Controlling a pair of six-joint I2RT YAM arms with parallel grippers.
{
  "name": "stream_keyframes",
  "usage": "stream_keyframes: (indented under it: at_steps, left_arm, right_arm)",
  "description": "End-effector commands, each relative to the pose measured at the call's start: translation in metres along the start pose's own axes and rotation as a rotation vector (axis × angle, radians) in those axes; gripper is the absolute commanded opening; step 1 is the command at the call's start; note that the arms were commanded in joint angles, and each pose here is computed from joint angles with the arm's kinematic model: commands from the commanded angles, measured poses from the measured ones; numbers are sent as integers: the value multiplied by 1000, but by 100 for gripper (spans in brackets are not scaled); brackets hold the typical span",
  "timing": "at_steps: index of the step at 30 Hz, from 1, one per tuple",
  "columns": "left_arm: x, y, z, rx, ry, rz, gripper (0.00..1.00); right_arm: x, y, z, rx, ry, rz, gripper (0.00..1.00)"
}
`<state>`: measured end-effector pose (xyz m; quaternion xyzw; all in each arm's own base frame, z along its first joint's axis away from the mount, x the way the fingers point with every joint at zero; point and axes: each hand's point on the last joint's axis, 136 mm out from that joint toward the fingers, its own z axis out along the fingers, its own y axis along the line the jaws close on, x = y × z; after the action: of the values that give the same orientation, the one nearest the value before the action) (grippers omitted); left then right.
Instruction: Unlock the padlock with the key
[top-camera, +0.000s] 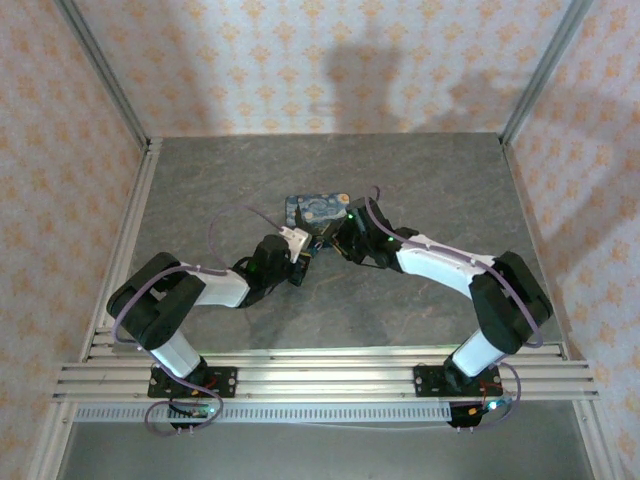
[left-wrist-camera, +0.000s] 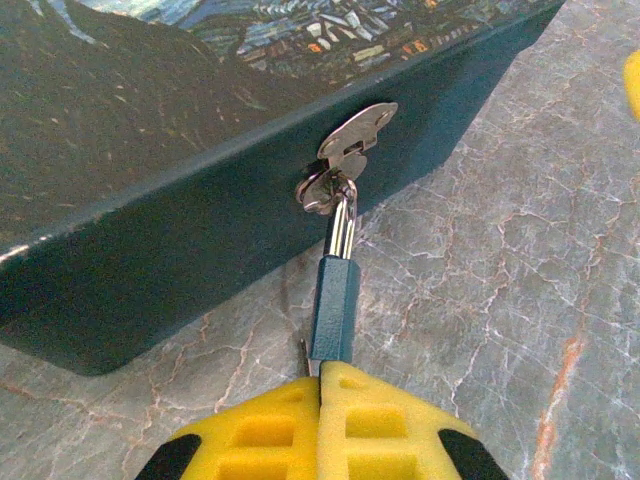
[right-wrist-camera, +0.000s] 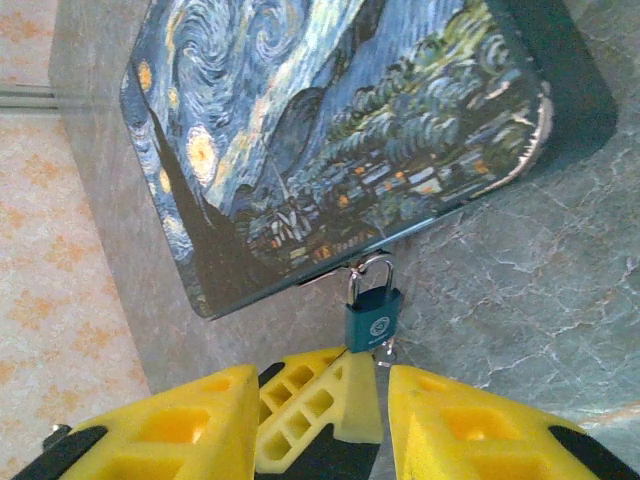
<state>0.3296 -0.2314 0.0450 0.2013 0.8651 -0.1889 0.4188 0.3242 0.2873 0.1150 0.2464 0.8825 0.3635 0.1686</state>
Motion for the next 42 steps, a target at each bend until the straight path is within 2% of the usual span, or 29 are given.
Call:
stream_keyframes:
  at_steps: [1, 8, 16, 25, 35, 42]
  left_arm:
    - [8, -1, -6, 28, 24, -33, 0]
    - [-5, 0, -20, 19, -1, -3, 0]
    - [-23, 6, -35, -9, -24, 8, 0]
    - [-17, 9, -32, -5, -11, -3, 0]
    - [-27, 7, -49, -10, -4, 132, 0]
    - [-37, 14, -52, -36, -4, 127, 0]
  right_arm:
    - [-5, 5, -1, -45, -28, 12, 39]
    - [-3, -2, 6, -50, -24, 34, 45]
    - [-3, -5, 9, -49, -27, 36, 45]
    - [2, -5, 16, -61, 2, 42, 45]
    - [1, -8, 15, -70, -9, 48, 43]
    - [1, -8, 13, -70, -13, 38, 43]
